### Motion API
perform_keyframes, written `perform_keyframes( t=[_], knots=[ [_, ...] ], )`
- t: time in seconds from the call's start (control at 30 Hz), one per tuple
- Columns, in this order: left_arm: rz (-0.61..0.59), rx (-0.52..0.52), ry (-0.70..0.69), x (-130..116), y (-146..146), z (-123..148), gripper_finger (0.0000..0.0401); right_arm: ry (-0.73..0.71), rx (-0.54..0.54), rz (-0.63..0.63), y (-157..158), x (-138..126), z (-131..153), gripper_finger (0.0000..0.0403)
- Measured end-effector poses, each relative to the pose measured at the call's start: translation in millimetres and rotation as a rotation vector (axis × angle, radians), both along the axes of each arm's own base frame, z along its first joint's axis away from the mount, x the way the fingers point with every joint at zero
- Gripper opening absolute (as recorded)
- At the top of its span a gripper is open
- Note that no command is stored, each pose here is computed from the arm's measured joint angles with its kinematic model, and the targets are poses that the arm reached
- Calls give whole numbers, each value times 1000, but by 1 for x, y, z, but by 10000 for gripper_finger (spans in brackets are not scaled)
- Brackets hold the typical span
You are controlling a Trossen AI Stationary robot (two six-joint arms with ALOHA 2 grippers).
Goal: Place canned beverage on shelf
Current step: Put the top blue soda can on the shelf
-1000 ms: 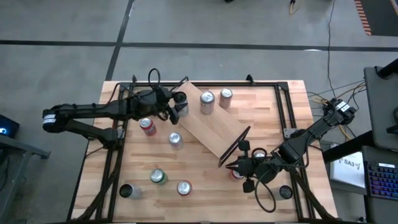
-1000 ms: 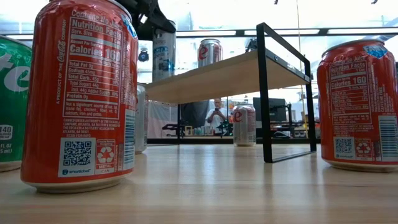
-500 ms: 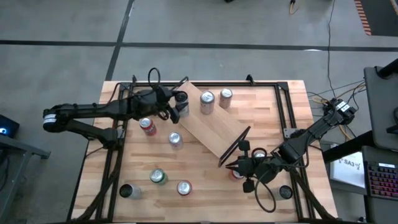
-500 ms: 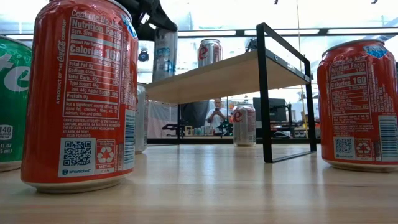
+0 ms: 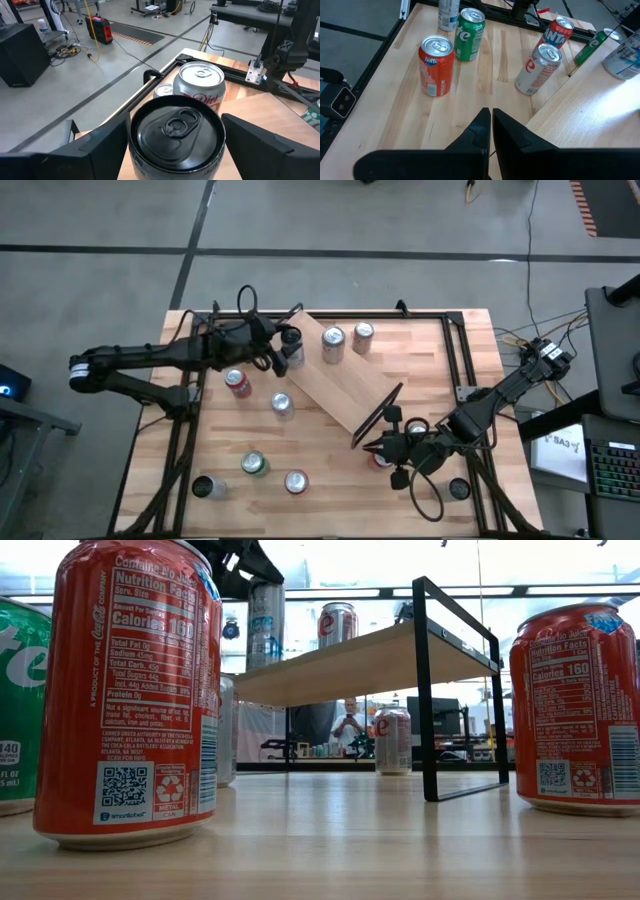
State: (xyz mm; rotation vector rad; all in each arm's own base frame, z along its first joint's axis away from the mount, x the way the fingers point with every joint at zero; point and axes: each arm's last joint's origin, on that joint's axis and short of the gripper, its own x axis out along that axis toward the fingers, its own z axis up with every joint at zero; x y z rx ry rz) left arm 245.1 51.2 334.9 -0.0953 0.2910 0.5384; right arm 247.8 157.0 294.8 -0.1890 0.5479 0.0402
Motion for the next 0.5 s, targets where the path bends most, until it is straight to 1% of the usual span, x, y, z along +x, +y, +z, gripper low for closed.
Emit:
perform_keyframes(
  t=[0.17,0.33,0.5],
  knots=[
    [-7,12,22,-4,-1,13,296,-8,2,-3,0,1,1,9],
    [-10,5,39,-18,-4,34,295,-43,26,-26,-5,7,9,9],
    [-67,8,-12,-31,-19,42,284,-80,55,-91,-20,17,23,9]
  ],
)
